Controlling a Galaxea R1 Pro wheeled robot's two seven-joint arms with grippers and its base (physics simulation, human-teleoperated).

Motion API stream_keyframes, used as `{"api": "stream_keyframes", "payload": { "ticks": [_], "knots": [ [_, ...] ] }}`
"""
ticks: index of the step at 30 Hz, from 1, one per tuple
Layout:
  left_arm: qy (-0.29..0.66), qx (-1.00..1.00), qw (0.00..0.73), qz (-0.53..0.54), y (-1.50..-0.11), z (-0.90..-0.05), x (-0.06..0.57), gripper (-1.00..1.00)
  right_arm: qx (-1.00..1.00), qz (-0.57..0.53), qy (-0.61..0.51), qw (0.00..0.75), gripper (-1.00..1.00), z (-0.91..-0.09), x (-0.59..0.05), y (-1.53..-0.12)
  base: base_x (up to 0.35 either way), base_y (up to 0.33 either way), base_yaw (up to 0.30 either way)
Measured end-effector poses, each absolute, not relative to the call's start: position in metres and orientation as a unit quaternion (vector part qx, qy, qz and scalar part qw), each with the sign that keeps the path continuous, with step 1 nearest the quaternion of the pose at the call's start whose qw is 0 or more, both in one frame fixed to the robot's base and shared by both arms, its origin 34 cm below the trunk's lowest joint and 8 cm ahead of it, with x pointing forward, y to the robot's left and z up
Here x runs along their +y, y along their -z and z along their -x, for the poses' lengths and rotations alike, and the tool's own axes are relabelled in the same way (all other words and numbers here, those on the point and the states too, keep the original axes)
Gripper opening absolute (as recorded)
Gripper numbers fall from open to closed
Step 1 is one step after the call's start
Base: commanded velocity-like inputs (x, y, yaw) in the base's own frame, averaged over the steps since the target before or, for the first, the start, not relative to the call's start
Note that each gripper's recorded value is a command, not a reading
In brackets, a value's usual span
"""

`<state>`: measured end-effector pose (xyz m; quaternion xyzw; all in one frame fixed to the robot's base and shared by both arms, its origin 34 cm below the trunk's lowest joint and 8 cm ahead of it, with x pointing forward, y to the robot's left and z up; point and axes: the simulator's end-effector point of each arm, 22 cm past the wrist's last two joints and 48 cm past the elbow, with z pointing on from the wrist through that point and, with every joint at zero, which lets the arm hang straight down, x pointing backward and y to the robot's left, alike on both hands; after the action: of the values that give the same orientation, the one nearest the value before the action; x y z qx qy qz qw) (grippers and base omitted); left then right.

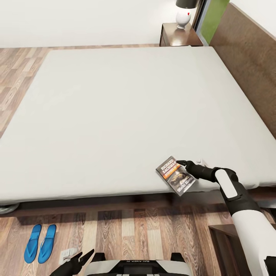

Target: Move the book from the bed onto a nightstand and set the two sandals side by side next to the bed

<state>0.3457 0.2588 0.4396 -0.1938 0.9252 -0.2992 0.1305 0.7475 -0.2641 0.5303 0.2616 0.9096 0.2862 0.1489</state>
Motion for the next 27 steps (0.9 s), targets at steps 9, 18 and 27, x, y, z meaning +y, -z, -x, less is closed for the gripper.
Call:
{"api": "stream_keyframes", "payload": {
  "ticks": [9,18,27],
  "knots": [
    [0.299,0.925,0.13,0.194,-0.4396,-0.3456,0.2587,1.0,0.91,-0.262,-0.286,0.149,1.0,-0.7474,-0.2641,-0.5303,-0.009,0.0,0.0],
    [0.299,0.925,0.131,0.194,-0.4396,-0.3457,0.2588,1.0,0.91,-0.261,-0.286,0.149,1.0,-0.7474,-0.2641,-0.5303,0.0,0.0,0.0],
    [0.299,0.925,0.13,0.194,-0.4395,-0.3458,0.2588,1.0,0.91,-0.261,-0.286,0.149,1.0,-0.7474,-0.2642,-0.5299,-0.11,0.0,0.0]
  ]
}}
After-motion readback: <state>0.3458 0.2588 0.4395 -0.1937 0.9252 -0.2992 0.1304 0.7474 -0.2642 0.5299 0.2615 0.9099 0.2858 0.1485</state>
